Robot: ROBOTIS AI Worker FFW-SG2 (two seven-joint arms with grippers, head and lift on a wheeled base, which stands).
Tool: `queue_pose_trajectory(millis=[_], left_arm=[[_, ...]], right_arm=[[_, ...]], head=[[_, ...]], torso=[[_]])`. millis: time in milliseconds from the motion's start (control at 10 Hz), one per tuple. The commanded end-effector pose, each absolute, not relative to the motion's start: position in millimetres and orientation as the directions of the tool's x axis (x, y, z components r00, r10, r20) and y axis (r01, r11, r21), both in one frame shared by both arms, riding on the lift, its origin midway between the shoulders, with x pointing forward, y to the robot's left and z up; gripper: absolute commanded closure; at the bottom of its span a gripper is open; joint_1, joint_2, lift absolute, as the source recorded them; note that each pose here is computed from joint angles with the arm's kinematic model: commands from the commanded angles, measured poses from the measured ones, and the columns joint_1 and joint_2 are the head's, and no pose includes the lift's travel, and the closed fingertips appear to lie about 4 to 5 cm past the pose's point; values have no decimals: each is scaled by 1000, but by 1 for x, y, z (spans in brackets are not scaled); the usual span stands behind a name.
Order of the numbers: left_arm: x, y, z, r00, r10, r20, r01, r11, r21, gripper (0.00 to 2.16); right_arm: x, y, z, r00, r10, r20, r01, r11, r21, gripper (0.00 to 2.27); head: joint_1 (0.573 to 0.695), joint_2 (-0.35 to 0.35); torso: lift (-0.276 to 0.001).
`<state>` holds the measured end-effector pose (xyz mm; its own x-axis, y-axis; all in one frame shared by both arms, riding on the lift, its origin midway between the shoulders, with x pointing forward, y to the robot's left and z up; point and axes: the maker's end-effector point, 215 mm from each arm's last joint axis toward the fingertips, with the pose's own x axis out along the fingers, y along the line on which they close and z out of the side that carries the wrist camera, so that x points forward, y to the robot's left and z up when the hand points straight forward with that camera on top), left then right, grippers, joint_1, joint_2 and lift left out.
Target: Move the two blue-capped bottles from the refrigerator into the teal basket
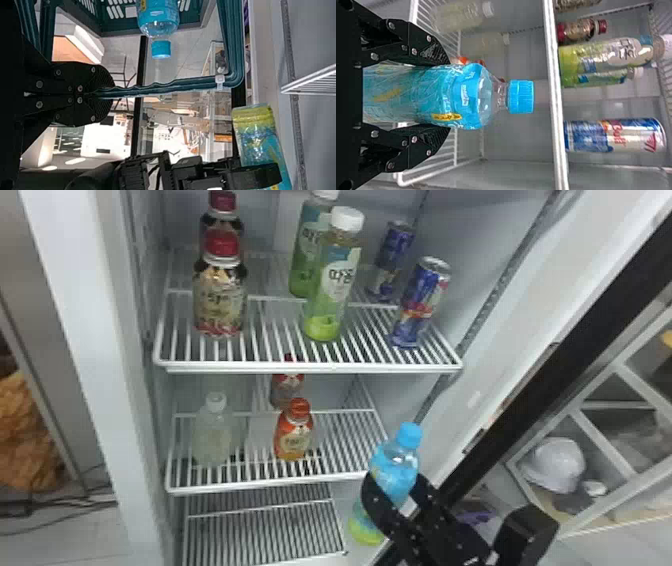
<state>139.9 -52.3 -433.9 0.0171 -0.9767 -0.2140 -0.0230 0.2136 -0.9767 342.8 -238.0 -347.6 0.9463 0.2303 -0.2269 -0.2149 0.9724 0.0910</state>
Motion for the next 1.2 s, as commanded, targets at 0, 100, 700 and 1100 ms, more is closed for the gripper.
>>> queue_pose_trajectory(millis=[0, 100, 700, 1100], left_arm=[[139, -53, -434, 16, -977, -214, -23, 213, -977, 1179], [139, -53, -434, 14, -977, -214, -24, 213, -977, 1179], [138, -51, -436, 15, -976, -219, -26, 219, -975, 1177], [137, -50, -437, 14, -975, -224, -28, 223, -974, 1179]], right_arm=[[326, -221, -352, 912, 292, -290, -262, 955, 139, 628], [319, -215, -350, 897, 314, -312, -279, 948, 152, 628], [259, -165, -383, 728, 461, -507, -329, 885, 330, 628], [221, -155, -396, 624, 497, -603, -332, 867, 372, 628]], head=[[695, -350], [695, -350], [695, -350], [695, -350]], torso=[[-136], [-136], [-136], [-136]])
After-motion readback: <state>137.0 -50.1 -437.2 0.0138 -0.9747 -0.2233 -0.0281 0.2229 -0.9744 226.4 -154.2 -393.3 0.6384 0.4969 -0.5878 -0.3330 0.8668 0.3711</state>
